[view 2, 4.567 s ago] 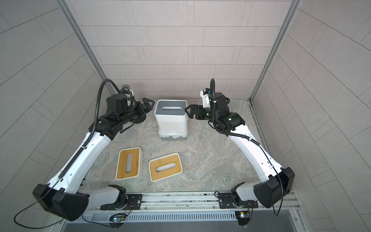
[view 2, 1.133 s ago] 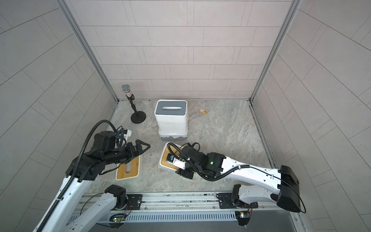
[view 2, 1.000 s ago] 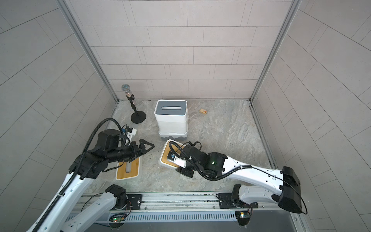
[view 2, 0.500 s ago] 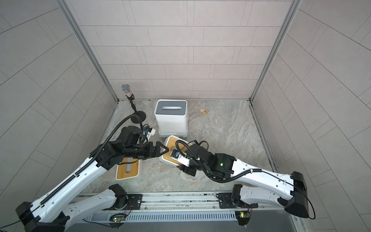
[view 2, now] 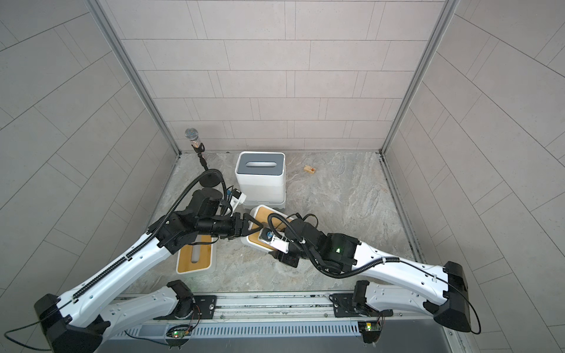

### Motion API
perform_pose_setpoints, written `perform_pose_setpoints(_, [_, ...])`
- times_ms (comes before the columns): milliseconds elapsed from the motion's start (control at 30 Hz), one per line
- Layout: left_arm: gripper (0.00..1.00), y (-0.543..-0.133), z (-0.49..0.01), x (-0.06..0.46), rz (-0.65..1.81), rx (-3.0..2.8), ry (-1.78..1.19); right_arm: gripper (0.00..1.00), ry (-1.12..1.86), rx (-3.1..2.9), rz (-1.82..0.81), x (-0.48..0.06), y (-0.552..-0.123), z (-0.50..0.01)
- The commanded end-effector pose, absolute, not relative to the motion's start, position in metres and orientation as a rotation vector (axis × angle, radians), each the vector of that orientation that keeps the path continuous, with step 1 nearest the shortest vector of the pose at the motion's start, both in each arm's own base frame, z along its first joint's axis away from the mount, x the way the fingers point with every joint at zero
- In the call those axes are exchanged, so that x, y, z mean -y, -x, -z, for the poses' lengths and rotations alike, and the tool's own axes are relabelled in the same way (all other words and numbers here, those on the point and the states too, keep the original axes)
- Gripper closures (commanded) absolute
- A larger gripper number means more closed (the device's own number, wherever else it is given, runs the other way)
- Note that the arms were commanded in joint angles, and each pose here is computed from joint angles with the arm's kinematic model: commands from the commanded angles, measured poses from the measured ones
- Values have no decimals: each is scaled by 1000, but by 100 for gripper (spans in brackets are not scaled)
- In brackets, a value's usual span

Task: Stack the tissue boxes
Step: Place the tissue box at the tissue box.

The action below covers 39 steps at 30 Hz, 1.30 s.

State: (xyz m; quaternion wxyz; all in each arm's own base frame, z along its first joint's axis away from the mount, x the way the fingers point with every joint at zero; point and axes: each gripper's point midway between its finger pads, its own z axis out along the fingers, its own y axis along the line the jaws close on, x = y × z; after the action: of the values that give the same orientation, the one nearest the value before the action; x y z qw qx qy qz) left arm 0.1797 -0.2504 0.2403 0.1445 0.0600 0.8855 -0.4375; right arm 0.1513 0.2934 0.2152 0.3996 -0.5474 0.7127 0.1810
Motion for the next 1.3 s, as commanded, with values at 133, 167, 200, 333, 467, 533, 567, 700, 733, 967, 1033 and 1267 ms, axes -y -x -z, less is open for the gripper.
perform_pose_setpoints(133, [58, -176, -266, 263, 1404, -2455, -215, 62, 1365, -1714, -503, -301, -151, -243])
perform_pose_setpoints(167, [61, -176, -268, 262, 1407, -2448, -214, 59, 1363, -1711, -502, -301, -151, -244])
perform_pose_setpoints(200, [64, -175, -270, 262, 1412, -2440, -212, 55, 1358, -1709, -500, -300, -151, -246])
perform_pose_setpoints(333, [73, -175, -283, 258, 1430, -2386, -187, 39, 1306, -1703, -537, -294, -148, -262])
perform_pose_setpoints(467, [75, -176, -300, 249, 1432, -2321, -166, 26, 1228, -1703, -607, -286, -141, -285])
perform_pose_setpoints(533, [75, -177, -308, 242, 1429, -2298, -147, 18, 1176, -1708, -656, -282, -138, -302])
perform_pose_setpoints(567, [76, -179, -311, 239, 1424, -2287, -130, 14, 1143, -1717, -682, -280, -137, -311])
perform_pose_setpoints(700, [77, -186, -331, 226, 1434, -2227, -93, 1, 1033, -1749, -736, -271, -137, -347])
perform_pose_setpoints(733, [77, -189, -338, 223, 1438, -2204, -86, 1, 988, -1759, -738, -267, -140, -358])
perform_pose_setpoints(967, [78, -216, -393, 202, 1467, -2047, -16, 0, 699, -1841, -738, -241, -168, -424])
perform_pose_setpoints(1033, [80, -229, -409, 195, 1499, -1989, 29, 0, 593, -1883, -746, -232, -183, -436])
perform_pose_setpoints(1267, [82, -271, -461, 184, 1623, -1813, 76, 0, 277, -2009, -870, -219, -247, -443])
